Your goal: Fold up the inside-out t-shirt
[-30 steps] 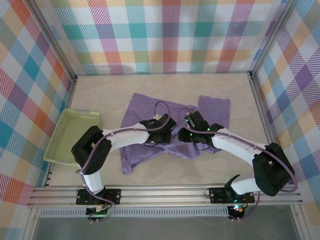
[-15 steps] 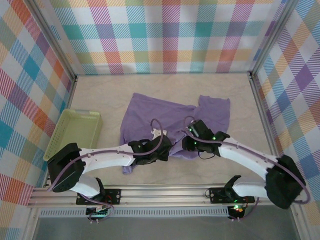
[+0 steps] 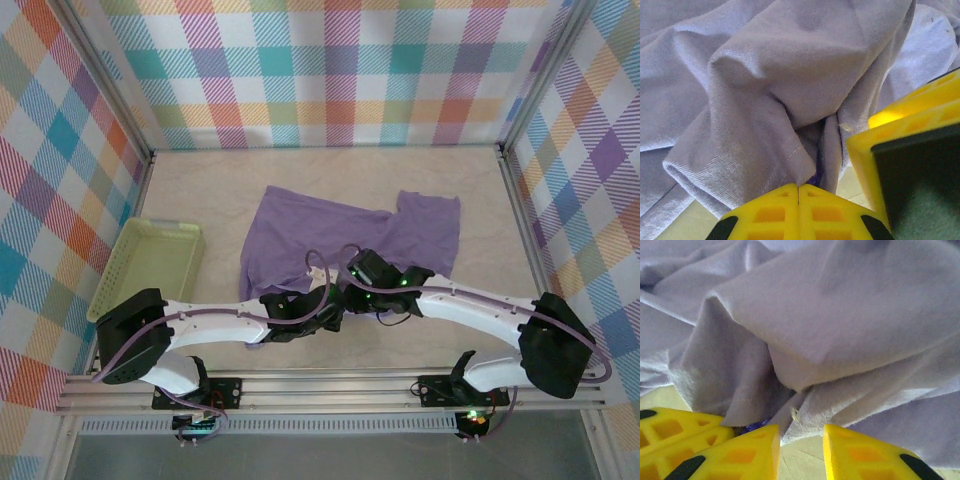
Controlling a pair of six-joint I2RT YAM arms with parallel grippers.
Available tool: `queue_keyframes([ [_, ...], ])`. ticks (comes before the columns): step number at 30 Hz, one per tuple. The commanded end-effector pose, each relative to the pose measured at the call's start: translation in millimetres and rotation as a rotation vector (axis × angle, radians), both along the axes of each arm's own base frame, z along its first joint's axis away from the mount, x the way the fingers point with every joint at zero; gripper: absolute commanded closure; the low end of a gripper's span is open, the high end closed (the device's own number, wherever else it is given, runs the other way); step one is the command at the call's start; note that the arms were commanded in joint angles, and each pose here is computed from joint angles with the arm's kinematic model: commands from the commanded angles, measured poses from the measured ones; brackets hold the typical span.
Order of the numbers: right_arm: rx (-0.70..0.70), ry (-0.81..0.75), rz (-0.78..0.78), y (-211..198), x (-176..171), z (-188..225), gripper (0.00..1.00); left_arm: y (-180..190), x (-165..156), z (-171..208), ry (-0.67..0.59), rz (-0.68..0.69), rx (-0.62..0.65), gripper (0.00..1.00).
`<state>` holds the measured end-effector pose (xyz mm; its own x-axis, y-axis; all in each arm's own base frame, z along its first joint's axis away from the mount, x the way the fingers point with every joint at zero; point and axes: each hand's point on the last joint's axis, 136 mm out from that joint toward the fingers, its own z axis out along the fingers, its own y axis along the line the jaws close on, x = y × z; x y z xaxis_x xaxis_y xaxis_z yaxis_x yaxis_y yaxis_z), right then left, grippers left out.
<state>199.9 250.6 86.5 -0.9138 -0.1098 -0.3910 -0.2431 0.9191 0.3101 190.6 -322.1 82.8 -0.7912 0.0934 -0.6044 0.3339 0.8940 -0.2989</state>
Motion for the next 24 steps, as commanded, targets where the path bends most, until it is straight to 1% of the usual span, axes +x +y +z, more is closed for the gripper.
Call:
queue_keyframes([
  [1, 0.026, -0.058, -0.04, 9.9, 15.4, 20.0, 0.71, 0.6, -1.9, 5.7, -0.024, 0.015, -0.039, 1.0],
  [6, 0.01, -0.065, -0.048, 12.8, 21.6, 21.6, 0.73, 0.7, -2.7, 3.0, -0.022, 0.013, -0.035, 1.0],
  [10, -0.042, -0.045, -0.077, 9.6, 25.7, 13.4, 0.75, 0.9, -2.2, 4.9, -0.027, 0.014, -0.038, 1.0],
  [14, -0.047, -0.027, -0.081, 11.3, 25.2, 7.0, 0.76, 1.6, -2.6, 5.2, -0.028, 0.014, -0.037, 1.0],
  [21, -0.078, -0.011, -0.097, 7.8, 25.1, 4.3, 0.76, 1.1, -1.6, 5.5, -0.031, 0.016, -0.034, 1.0],
  [24, -0.075, -0.004, -0.11, 3.3, 21.6, 5.8, 0.74, 1.3, -1.9, 4.9, -0.031, 0.014, -0.028, 1.0],
])
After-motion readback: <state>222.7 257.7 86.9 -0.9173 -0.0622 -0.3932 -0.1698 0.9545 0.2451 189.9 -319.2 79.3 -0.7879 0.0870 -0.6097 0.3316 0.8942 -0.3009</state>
